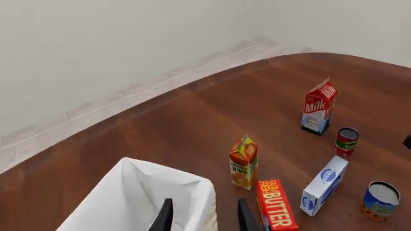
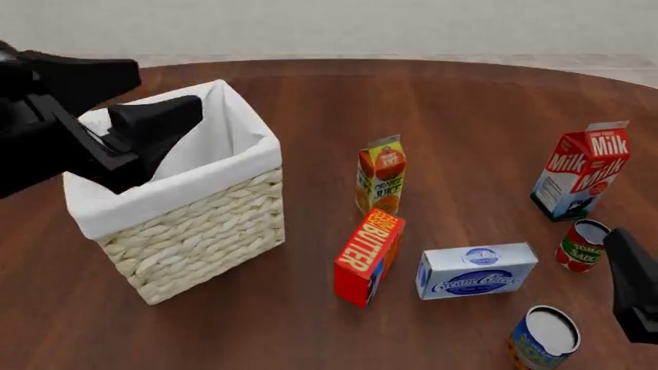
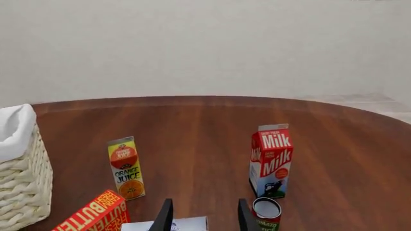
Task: Pick up the orange juice, and put it in the basket.
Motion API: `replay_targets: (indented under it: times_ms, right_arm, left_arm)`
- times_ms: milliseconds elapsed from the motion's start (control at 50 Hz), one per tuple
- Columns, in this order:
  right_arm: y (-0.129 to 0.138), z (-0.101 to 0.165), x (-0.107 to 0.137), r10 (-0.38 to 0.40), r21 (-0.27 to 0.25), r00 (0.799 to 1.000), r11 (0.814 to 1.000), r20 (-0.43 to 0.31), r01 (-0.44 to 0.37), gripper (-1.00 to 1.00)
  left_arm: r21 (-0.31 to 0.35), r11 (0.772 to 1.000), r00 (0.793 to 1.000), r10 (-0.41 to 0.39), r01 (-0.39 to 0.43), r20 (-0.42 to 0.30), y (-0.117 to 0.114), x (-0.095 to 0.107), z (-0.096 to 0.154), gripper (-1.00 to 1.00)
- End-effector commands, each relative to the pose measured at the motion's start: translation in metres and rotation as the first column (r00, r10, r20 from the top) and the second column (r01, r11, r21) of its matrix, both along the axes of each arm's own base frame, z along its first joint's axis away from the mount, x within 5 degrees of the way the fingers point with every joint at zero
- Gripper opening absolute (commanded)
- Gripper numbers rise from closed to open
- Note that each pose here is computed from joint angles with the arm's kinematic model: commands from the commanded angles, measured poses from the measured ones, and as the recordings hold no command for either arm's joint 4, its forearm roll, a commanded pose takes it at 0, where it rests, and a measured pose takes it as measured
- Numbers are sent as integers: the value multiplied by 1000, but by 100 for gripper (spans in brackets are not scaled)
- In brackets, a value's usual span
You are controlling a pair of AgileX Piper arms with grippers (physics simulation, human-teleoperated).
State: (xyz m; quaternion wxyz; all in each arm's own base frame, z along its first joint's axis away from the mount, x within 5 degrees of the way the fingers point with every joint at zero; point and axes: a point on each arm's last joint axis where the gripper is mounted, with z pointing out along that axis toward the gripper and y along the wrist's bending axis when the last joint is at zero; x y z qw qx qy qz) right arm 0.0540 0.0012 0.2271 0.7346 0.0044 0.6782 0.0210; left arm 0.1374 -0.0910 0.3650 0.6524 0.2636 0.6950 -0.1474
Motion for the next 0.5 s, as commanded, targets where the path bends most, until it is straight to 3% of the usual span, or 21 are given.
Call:
replay_targets:
  times_ms: [20, 60, 120, 180, 280, 320, 360, 400, 440, 480, 500]
  right_arm:
    - [0, 1, -1, 2, 3, 1000, 1000, 5, -2, 100]
    - [0, 1, -1, 4, 4, 1000, 1000, 4, -4, 100]
    - [0, 1, -1, 5, 6, 1000, 1000, 4, -5, 100]
    - [0, 1, -1, 8, 8, 1000, 1000, 2, -8, 100]
    - [0, 1, -1, 9, 7, 1000, 1000, -1, -9, 100]
    - [0, 0, -1, 9, 8, 1000, 1000, -2, -9, 100]
    - [0, 0, -1, 9, 8, 1000, 1000, -2, -9, 100]
    - [0, 0, 0, 8, 8, 1000, 1000, -3, -8, 100]
    - [0, 0, 0, 6, 9, 1000, 1000, -4, -6, 100]
    - [0, -1, 0, 5, 10, 1000, 1000, -5, -5, 100]
    - [0, -1, 0, 5, 10, 1000, 1000, -5, -5, 100]
  left_arm:
    - [77, 992, 995, -95, 98, -31, -54, 44, 8, 100]
    - [99, 990, 995, -94, 98, -44, -64, 58, 8, 100]
    - [186, 978, 996, -92, 90, 0, -72, 77, 2, 100]
    - [167, 978, 991, -116, 125, -59, -94, 87, 4, 100]
    - [235, 962, 989, -120, 137, -86, -115, 115, -10, 100]
    - [307, 940, 988, -137, 151, -66, -122, 125, -22, 100]
    - [316, 936, 988, -136, 153, -78, -125, 130, -26, 100]
    - [334, 932, 987, -112, 143, -112, -130, 148, -35, 100]
    - [359, 921, 986, -111, 147, -121, -134, 157, -41, 100]
    - [406, 896, 982, -138, 180, -131, -145, 160, -53, 100]
    - [406, 896, 982, -138, 180, -131, -145, 160, -53, 100]
